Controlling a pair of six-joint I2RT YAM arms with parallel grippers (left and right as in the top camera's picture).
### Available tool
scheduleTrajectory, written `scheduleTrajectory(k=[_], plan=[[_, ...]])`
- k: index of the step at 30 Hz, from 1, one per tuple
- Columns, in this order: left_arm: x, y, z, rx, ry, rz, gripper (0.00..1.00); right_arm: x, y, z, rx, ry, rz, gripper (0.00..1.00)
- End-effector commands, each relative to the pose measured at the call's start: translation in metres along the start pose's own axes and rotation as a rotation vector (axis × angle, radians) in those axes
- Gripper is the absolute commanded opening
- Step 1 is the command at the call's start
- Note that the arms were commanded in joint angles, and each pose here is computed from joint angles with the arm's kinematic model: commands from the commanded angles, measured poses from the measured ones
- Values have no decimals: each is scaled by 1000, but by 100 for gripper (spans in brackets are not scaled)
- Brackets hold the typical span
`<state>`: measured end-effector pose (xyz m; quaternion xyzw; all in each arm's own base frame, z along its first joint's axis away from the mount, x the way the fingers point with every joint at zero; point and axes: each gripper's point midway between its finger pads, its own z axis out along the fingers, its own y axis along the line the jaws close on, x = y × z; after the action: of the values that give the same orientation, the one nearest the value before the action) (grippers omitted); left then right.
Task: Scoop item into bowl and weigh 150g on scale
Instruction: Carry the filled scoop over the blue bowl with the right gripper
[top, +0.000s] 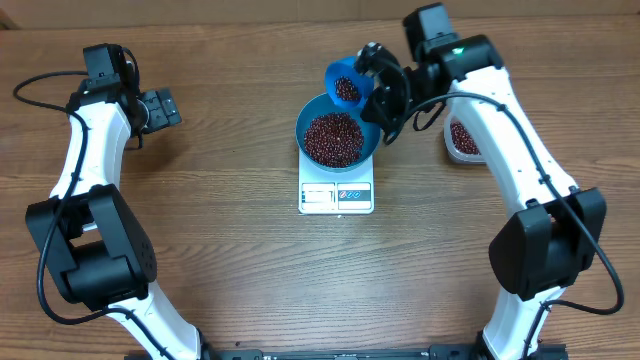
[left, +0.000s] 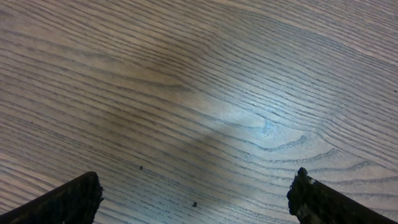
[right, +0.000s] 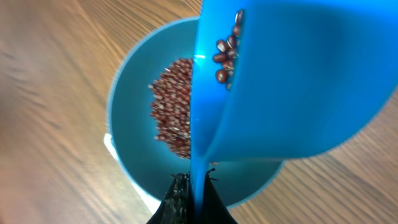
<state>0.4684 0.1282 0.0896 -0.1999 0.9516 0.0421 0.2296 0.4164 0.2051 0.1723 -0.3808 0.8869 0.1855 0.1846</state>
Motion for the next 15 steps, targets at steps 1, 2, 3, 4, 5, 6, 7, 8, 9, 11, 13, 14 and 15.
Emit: scheduleTrajectory(k=[1, 2, 3, 4, 5, 6, 7, 8, 9, 11, 13, 14, 15], plan=[[-5, 0, -2, -9, -15, 6, 99, -6, -17, -16, 212, 31, -66, 4], [-5, 0, -2, -9, -15, 6, 99, -8, -19, -16, 246, 38, -79, 4], [-5, 0, -2, -9, -15, 6, 100, -10, -21, -16, 276, 40, -90, 6], [-5, 0, -2, -9, -15, 6, 100, -12, -21, -16, 294, 41, -98, 8], [-4, 0, -2, -9, -14, 6, 100, -14, -22, -16, 316, 43, -107, 8], [-5, 0, -2, -9, -15, 6, 100, -16, -23, -16, 350, 47, -119, 8], [-5, 0, -2, -9, -15, 6, 100, -18, -23, -17, 378, 51, -131, 8], [-5, 0, -2, -9, -15, 6, 100, -20, -21, -18, 388, 56, -154, 8], [-5, 0, -2, -9, -15, 6, 100, -24, -18, -19, 394, 52, -182, 8], [-5, 0, -2, -9, -15, 6, 100, -31, -13, -23, 398, 37, -204, 7], [-5, 0, -2, -9, -15, 6, 100, -37, -12, -29, 405, 17, -208, 7], [-5, 0, -2, -9, -15, 6, 100, -40, -12, -32, 409, 7, -210, 6], [-5, 0, -2, -9, -15, 6, 100, -42, -12, -34, 411, 2, -210, 4]])
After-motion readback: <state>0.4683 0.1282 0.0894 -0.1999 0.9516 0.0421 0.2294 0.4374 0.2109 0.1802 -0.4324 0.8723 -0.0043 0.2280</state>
